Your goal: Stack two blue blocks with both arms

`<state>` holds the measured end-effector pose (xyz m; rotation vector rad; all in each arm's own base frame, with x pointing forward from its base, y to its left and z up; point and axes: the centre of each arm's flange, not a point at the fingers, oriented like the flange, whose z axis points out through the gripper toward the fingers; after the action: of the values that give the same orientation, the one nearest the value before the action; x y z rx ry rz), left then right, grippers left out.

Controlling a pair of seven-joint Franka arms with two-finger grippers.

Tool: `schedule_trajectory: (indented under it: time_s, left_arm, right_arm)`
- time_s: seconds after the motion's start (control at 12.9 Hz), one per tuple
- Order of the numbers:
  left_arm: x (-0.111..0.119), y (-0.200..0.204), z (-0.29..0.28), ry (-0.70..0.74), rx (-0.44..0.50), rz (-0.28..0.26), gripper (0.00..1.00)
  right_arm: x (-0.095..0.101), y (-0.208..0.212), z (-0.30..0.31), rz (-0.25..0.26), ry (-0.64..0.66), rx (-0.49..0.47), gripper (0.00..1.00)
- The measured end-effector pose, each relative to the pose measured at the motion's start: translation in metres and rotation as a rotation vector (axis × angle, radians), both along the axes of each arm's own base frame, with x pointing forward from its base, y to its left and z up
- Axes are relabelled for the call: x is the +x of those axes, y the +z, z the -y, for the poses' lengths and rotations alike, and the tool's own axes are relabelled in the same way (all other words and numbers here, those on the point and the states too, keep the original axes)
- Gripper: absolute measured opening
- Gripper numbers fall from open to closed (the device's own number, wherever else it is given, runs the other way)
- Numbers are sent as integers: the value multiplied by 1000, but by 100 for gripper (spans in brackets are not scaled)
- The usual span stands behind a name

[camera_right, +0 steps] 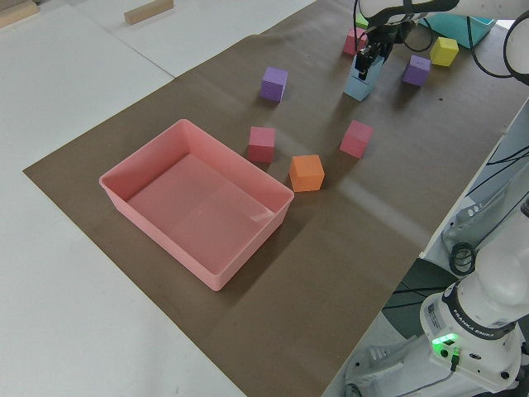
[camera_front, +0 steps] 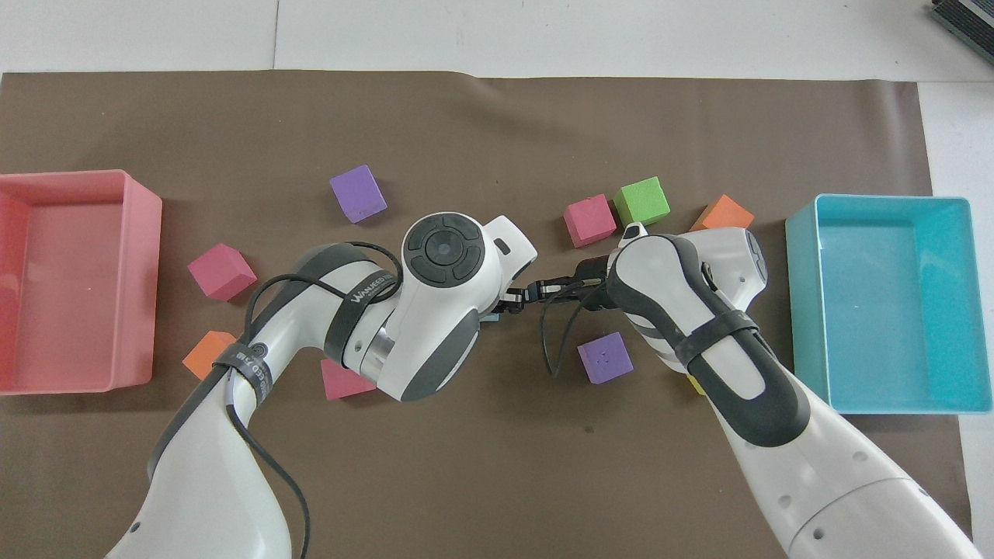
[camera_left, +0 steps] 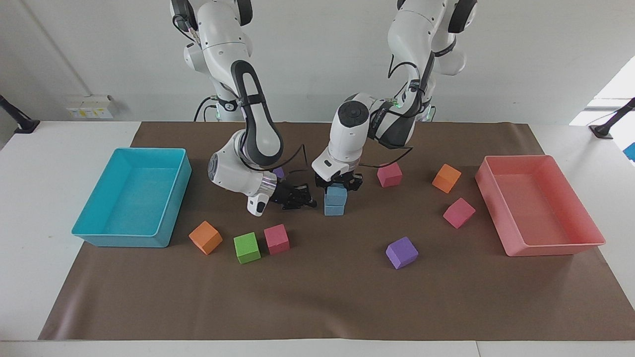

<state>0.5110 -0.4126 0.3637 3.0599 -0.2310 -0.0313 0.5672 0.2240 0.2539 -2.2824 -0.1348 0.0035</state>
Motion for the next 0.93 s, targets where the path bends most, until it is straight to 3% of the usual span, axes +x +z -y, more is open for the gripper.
schedule_trajectory:
  time_s: [0.7, 0.93]
  left_arm:
    - [1, 0, 0, 2, -2, 4, 58]
    - [1, 0, 0, 1, -2, 4, 87]
  right_arm:
    - [0, 0, 0, 0, 0, 0, 1]
    - [0, 0, 0, 0, 0, 0, 1]
